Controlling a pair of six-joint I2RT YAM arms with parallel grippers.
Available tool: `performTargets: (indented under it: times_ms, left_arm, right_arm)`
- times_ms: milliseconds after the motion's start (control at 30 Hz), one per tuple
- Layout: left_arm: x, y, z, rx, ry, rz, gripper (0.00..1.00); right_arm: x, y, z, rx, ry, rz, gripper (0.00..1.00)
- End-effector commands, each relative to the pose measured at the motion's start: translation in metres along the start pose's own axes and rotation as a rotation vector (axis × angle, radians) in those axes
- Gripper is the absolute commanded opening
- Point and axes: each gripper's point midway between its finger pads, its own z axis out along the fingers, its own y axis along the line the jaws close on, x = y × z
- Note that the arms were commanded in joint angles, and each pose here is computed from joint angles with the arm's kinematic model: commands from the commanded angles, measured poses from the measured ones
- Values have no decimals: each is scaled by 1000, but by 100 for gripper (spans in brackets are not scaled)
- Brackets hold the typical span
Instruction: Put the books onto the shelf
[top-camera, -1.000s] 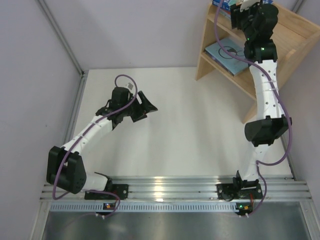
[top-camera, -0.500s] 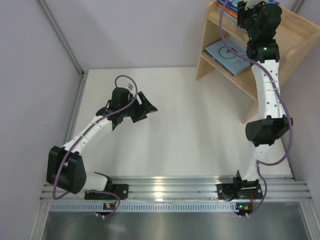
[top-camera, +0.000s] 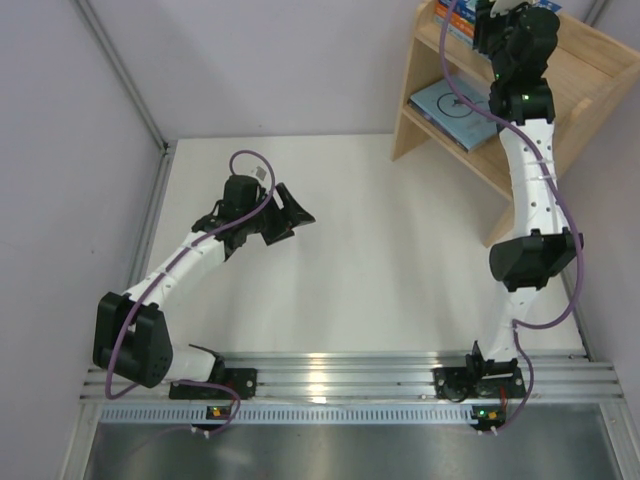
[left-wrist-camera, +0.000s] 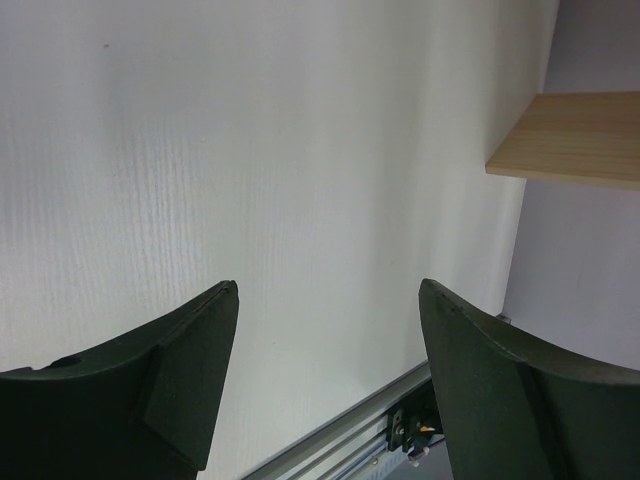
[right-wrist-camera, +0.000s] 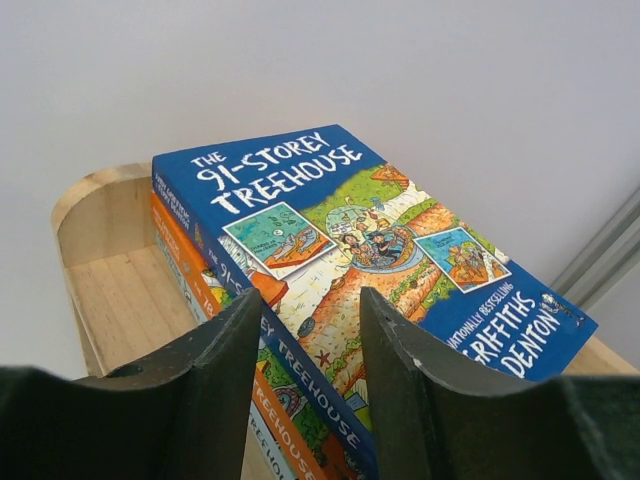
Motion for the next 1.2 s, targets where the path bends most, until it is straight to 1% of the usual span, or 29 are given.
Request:
performTargets:
  times_ms: [0, 100, 133, 200, 233, 300, 333, 433, 600, 733, 900, 967, 1000, 1033, 1067, 1100, 1133, 1167]
  left_arm:
    - [-8, -8, 1, 36, -38, 21, 78]
    - [-8, -9, 1, 40, -39, 23, 78]
    - [-8, -9, 1, 40, -37, 23, 78]
    - [-9, -10, -1, 44, -42, 26, 78]
    - [-8, -10, -1, 42, -41, 26, 78]
    - [-9, -12, -3, 49, -45, 27, 78]
    - [-9, -13, -3, 50, -46, 25, 78]
    - [-9, -15, -6, 54, -46, 25, 78]
    - [-11, -20, -16, 63, -68, 35, 78]
    - [-14, -27, -24, 82, -80, 48, 78]
    - [-16, -34, -37, 100, -102, 55, 78]
    - [-16, -34, -39, 100, -106, 56, 78]
    - [-15, -34, -40, 99, -105, 54, 78]
    - [-14, -34, -40, 100, -104, 53, 78]
    - [-13, -33, -40, 101, -100, 51, 78]
    - [-12, -33, -40, 102, -99, 50, 78]
    - [-12, -33, -39, 101, -96, 47, 78]
    - [-11, -32, -39, 100, -93, 46, 78]
  right_arm:
    - [8, 6, 5, 0, 20, 35, 45]
    - [3, 10, 4, -23, 4, 36, 55]
    - [1, 9, 4, -24, -3, 38, 61]
    - [-8, 10, 1, -30, -24, 39, 69]
    - [-16, 7, -2, -28, -37, 38, 75]
    - [-23, 7, -5, -36, -54, 39, 80]
    - [-29, 7, -8, -41, -65, 40, 86]
    - [-40, 14, -13, -90, -91, 42, 92]
    - [-68, 17, -29, -122, -144, 48, 97]
    - [-89, 10, -43, -109, -175, 66, 100]
    - [-92, -15, -55, -13, -145, 103, 100]
    - [-84, -26, -60, 32, -107, 148, 96]
    - [-78, -37, -62, 55, -90, 162, 92]
    - [-74, -41, -65, 65, -74, 212, 79]
    - [-71, -47, -68, 85, -65, 240, 72]
    - [-62, -62, -70, 124, -46, 311, 66]
    - [-56, -69, -74, 143, -30, 346, 55]
    - [-53, -72, -76, 137, -23, 377, 52]
